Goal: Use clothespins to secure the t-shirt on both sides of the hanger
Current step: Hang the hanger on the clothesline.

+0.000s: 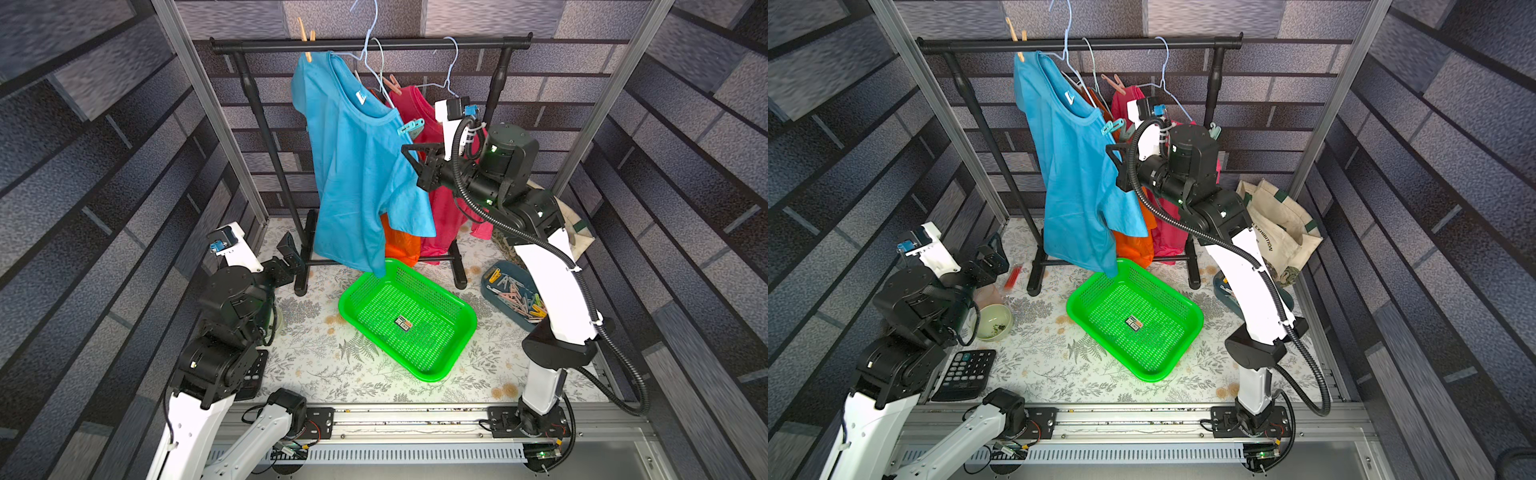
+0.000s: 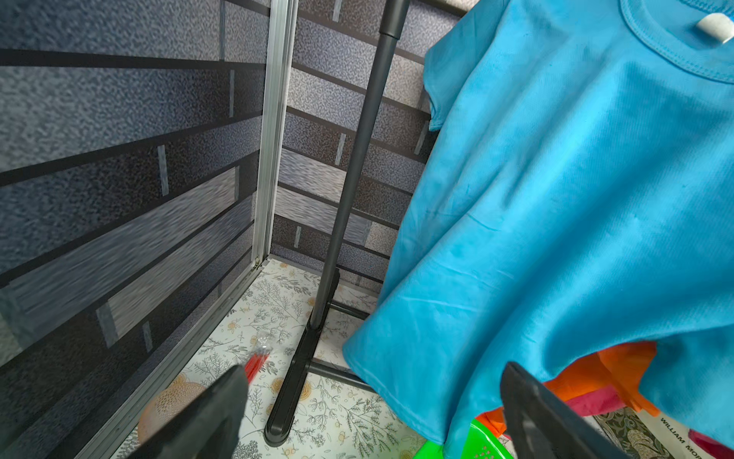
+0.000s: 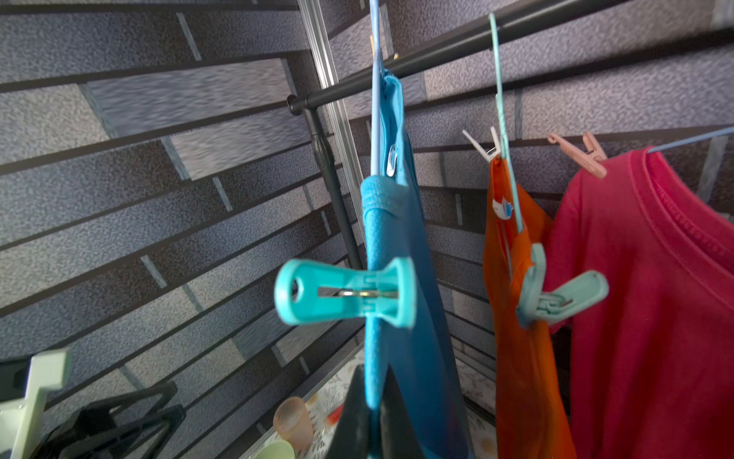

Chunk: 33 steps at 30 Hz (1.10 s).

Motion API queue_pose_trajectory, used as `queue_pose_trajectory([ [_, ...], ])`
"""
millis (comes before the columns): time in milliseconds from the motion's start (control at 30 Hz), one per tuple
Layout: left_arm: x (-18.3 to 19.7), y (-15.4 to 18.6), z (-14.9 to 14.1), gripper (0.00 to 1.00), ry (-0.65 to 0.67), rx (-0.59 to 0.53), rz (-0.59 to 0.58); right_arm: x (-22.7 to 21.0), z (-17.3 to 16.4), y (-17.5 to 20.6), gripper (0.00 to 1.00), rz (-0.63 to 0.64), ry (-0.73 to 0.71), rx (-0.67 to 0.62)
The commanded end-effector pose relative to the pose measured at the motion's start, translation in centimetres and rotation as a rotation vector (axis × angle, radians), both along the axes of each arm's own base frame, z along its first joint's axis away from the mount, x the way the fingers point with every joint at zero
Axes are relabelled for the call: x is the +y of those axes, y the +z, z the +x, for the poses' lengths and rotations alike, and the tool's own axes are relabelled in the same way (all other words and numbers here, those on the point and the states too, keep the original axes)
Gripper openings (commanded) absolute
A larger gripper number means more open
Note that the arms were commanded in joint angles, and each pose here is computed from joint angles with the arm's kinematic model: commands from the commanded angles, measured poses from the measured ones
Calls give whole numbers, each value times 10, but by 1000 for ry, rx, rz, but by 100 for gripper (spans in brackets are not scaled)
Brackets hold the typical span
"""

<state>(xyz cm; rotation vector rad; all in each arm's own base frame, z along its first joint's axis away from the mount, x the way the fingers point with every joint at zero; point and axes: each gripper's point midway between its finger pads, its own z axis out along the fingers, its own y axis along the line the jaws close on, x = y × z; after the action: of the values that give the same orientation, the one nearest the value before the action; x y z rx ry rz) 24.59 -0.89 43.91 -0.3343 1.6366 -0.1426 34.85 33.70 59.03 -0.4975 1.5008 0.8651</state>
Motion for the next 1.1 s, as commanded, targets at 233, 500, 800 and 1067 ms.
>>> queue_pose_trajectory([
  [233, 5, -16, -2, 100, 24, 45, 3, 41, 39, -7, 0, 126, -14, -6],
  [500, 6, -24, -1, 100, 31, 64, 1, 90, 57, -61, 0, 73, 73, 78],
  [800, 0, -33, 8, 100, 20, 98, -20, 131, 46, -114, 4, -32, 233, 147],
  [1067, -5, -42, 18, 100, 16, 139, -34, 101, 21, -87, 66, -87, 211, 106],
])
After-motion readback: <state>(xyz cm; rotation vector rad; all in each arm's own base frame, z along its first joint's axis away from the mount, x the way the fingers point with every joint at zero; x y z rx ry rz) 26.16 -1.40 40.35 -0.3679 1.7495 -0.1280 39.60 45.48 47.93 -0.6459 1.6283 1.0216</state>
